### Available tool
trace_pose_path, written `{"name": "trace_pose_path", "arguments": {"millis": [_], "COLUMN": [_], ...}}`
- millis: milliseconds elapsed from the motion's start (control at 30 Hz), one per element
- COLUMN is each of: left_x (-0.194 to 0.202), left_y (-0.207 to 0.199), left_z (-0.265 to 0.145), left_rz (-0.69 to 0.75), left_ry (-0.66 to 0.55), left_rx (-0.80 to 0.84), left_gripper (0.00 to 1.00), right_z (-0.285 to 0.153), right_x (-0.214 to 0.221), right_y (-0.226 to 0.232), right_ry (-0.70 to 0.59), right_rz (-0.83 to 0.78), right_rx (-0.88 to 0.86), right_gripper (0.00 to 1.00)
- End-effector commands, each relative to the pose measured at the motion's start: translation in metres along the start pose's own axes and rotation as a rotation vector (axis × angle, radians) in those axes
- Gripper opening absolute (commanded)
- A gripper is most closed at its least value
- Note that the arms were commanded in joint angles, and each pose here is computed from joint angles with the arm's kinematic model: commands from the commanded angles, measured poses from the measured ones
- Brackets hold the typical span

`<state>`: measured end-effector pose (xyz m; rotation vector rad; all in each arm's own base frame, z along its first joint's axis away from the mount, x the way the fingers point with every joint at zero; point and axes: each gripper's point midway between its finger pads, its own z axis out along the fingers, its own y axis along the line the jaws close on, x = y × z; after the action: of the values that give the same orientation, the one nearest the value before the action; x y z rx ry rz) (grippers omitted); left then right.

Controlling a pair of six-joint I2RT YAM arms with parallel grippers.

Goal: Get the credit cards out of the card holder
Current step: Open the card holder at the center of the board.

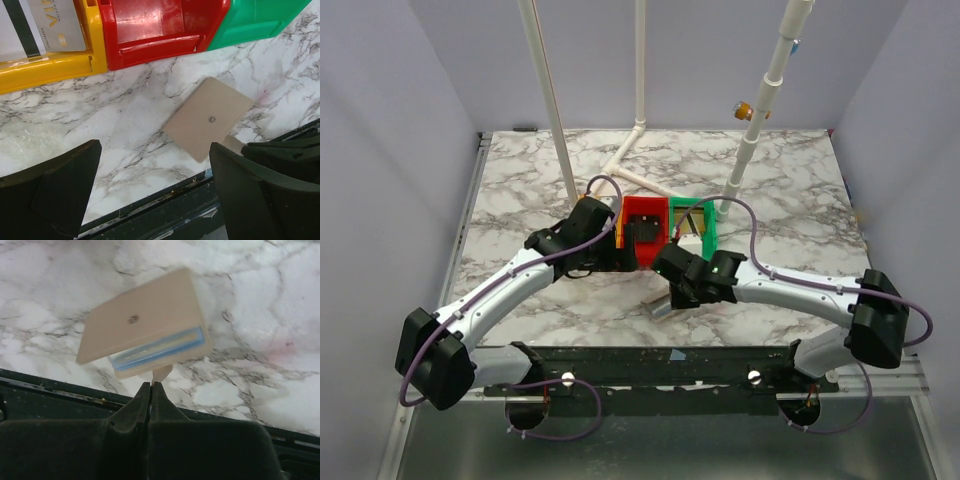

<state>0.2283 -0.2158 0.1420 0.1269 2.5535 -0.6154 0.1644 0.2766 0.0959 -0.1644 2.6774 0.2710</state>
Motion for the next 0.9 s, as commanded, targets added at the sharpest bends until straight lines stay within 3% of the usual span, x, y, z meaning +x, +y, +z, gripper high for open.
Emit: {"name": "trace_pose_path", "arguments": {"millis": [0,167,333,600,867], "left_x": [0.008,0.024,0.040,0.056,0.058], "left_y": [-0.012,-0.033,-0.048,-0.062,-0.062], "left_z": [0.007,0.017,0.027,0.032,0.028], "left_rz": [0.036,0.100,0.124,0.114,0.024], "left_ry": [0.048,0.115,0.166,0.200,0.182], "left_rx": [0.061,0.111,0.137,0.156,0.161], "left_gripper": [0.91,0.87,0.83,0.79,0.79], "right_z": [-0.008,-0.001,0.012,-0.014,-0.028], "right_x": [0.023,0.036,0.021,-0.034,-0.053], "right_y": [-0.046,-0.077,-0.080,-0.044,-0.018], "right_ry": [0.013,0.001,-0.079,-0.276,-0.278], "right_rz": [0.089,0.196,0.303,0.419,0.388], "right_rx": [0.127,0.209,0.156,-0.075,-0.149], "right_gripper": [0.01,0.01,0.01,0.01,0.01]}}
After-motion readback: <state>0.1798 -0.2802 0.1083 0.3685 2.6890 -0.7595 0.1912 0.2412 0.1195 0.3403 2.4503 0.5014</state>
